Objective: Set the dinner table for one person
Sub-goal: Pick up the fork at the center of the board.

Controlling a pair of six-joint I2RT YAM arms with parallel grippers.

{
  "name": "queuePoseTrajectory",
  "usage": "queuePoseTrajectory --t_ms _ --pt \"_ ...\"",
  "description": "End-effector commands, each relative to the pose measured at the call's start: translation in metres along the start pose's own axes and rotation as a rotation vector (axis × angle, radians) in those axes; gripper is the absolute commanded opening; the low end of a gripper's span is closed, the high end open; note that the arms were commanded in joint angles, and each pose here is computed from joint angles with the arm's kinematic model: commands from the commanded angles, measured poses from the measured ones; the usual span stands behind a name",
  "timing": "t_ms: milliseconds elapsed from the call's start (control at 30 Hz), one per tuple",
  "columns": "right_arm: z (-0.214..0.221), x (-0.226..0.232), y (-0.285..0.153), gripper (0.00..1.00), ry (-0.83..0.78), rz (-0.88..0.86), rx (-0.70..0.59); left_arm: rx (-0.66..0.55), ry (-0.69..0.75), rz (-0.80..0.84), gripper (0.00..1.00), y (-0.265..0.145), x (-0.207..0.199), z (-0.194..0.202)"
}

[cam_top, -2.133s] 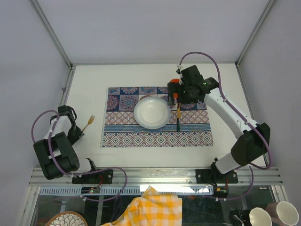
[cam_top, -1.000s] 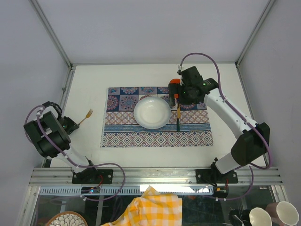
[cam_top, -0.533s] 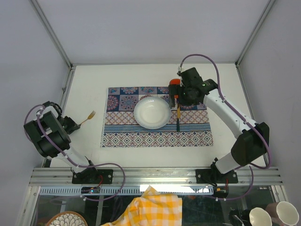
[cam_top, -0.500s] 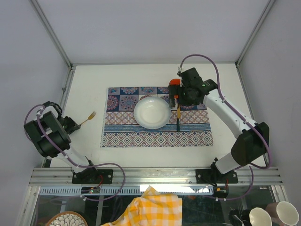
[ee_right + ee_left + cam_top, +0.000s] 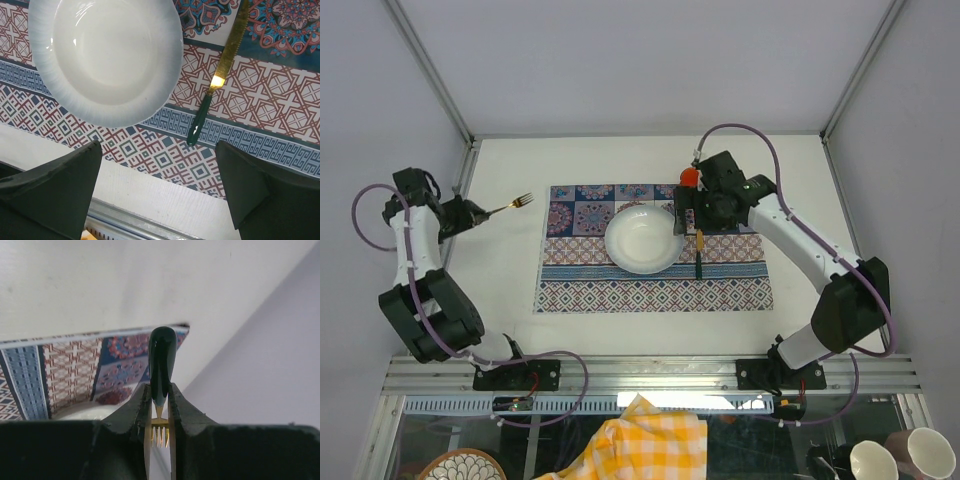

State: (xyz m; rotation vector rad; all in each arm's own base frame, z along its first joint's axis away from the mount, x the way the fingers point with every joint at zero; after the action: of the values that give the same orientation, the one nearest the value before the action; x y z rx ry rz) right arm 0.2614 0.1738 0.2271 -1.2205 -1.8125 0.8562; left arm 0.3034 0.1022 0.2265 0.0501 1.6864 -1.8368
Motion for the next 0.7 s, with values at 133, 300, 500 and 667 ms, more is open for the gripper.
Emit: queuePoseTrajectory --t_ms 133,300,500,667 --pt "-0.012 0.020 -0.005 1.00 -0.014 -0.080 -0.071 0.267 0.381 0.104 0.00 -0.040 0.015 0.092" --pt "-0.016 0.043 -0.014 1.00 -0.096 -0.232 -0.107 0.337 0.583 0.125 0.00 -0.047 0.033 0.116" --pt "-0.024 0.069 -0.030 1.00 -0.204 -0.490 -0.118 0.450 0.786 0.189 0.00 -0.048 0.050 0.121" --pt "-0.020 0.079 -0.034 1.00 -0.230 -0.584 -0.186 0.646 0.754 0.209 0.00 -0.047 0.071 0.127"
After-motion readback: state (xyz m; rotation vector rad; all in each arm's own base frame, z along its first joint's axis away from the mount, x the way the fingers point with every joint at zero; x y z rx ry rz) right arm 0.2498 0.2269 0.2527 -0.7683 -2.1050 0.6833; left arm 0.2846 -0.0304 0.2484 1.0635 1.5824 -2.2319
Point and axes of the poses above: each gripper's point midway between its finger pads, its own y axis out along the fingers, its own x axis along the line the jaws close on, z = x × y, the point moved 8 cm from there along -y, back along the fingers
